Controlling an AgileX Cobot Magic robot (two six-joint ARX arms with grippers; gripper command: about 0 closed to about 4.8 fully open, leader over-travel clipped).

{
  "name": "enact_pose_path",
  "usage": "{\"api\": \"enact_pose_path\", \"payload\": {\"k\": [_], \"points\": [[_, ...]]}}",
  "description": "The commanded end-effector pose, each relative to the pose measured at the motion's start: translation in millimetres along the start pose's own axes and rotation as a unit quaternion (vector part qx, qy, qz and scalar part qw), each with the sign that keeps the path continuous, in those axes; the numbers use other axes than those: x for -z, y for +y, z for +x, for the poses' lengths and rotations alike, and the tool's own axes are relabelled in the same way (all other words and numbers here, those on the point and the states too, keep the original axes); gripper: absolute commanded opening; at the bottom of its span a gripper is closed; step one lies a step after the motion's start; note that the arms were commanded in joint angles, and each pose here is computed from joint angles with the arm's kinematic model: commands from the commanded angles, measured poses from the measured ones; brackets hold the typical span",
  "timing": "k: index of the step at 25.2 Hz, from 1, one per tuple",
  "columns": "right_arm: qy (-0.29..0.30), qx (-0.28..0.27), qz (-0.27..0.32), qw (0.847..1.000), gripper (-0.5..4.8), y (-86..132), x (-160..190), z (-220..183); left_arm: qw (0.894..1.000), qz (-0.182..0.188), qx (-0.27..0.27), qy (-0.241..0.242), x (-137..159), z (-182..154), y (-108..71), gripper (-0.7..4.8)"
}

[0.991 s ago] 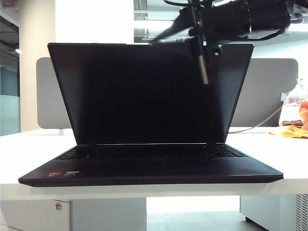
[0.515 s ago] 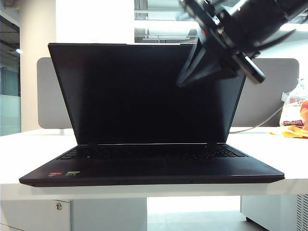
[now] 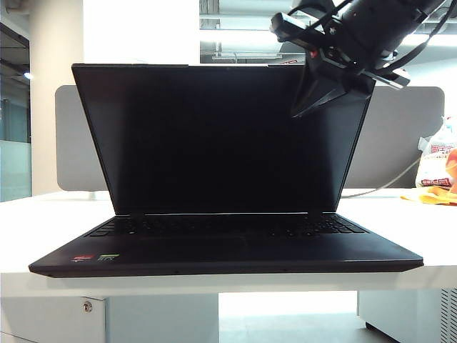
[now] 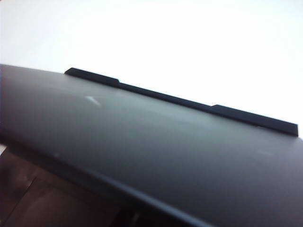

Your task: Open the lid of the laptop and use the keypad to enter the password "123".

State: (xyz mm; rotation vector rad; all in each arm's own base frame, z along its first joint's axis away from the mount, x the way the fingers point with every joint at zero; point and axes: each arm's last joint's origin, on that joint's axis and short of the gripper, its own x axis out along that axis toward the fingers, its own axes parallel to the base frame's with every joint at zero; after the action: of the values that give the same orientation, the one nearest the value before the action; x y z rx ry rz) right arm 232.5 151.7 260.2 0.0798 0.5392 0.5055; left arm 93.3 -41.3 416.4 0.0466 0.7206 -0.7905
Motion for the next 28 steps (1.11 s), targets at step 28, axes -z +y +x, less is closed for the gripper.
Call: {"api": "enact_pose_path", "payload": {"k": [28], "points": [[-0.080, 0.058, -0.060, 0.993, -0.02, -7, -114, 44, 1.000, 0.004, 0.001, -0.004, -6, 5, 3.4, -0.06]]}}
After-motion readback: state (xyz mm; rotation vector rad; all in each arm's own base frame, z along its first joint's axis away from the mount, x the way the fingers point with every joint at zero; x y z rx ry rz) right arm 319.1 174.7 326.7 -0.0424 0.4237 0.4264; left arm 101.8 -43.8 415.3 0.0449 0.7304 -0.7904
